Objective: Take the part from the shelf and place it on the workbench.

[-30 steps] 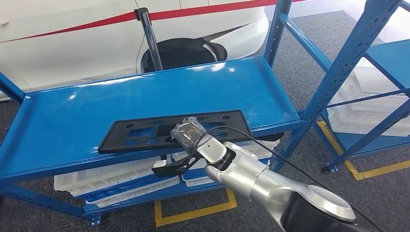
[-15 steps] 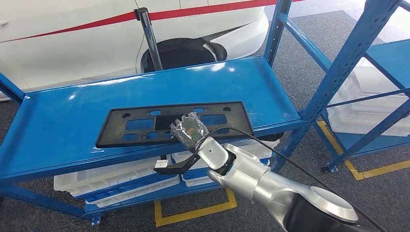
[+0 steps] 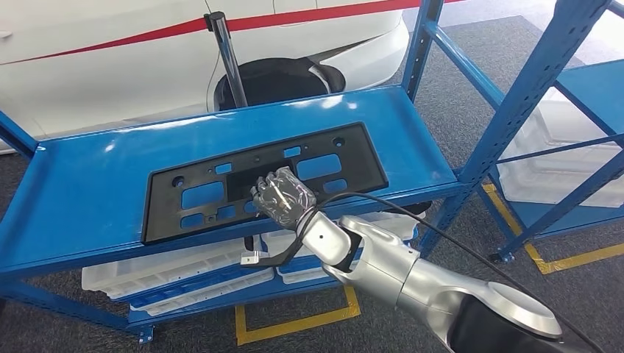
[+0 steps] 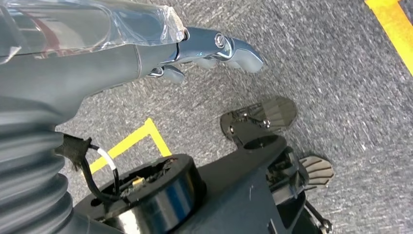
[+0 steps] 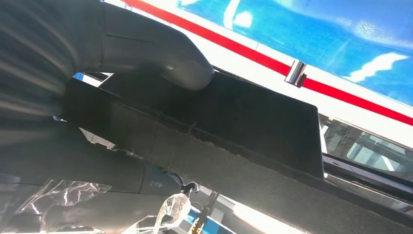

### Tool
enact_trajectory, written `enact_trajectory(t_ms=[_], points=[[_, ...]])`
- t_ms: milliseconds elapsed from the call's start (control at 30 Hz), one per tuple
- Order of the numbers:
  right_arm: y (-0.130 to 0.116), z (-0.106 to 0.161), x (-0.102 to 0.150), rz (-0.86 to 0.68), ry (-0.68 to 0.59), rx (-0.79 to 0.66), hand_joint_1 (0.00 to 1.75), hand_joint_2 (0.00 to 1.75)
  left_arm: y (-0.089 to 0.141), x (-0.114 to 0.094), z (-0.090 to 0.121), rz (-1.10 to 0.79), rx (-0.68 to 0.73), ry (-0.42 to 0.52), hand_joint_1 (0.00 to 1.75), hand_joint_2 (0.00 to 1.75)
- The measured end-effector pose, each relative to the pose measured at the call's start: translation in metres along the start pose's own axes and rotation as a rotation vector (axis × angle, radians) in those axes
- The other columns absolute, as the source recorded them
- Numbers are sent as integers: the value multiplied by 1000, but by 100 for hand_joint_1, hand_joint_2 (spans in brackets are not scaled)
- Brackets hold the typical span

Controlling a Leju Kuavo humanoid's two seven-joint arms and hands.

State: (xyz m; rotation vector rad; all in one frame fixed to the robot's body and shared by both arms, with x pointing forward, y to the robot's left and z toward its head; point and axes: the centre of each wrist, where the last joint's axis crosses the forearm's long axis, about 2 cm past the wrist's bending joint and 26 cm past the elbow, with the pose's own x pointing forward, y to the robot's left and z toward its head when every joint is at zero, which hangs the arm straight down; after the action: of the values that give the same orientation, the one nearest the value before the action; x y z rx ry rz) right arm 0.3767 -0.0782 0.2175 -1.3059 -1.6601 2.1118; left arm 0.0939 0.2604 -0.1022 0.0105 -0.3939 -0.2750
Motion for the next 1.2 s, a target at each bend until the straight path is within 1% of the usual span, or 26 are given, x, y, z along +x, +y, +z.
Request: enact_trajectory(t_ms=[533, 767, 933, 1200], points=[[-7, 5, -3, -26, -18, -24, 175, 175, 0, 1, 0, 3, -17, 1, 0, 175], [0, 10, -3, -37, -17, -8, 175, 175, -1, 1, 0, 4, -21, 1, 0, 175], [-2, 10, -5, -40, -16, -14, 175, 175, 3, 4, -1, 2, -15, -2, 0, 175], [-1, 10, -4, -44, -17, -13, 175, 175, 2, 3, -1, 0, -20, 2, 0, 175]])
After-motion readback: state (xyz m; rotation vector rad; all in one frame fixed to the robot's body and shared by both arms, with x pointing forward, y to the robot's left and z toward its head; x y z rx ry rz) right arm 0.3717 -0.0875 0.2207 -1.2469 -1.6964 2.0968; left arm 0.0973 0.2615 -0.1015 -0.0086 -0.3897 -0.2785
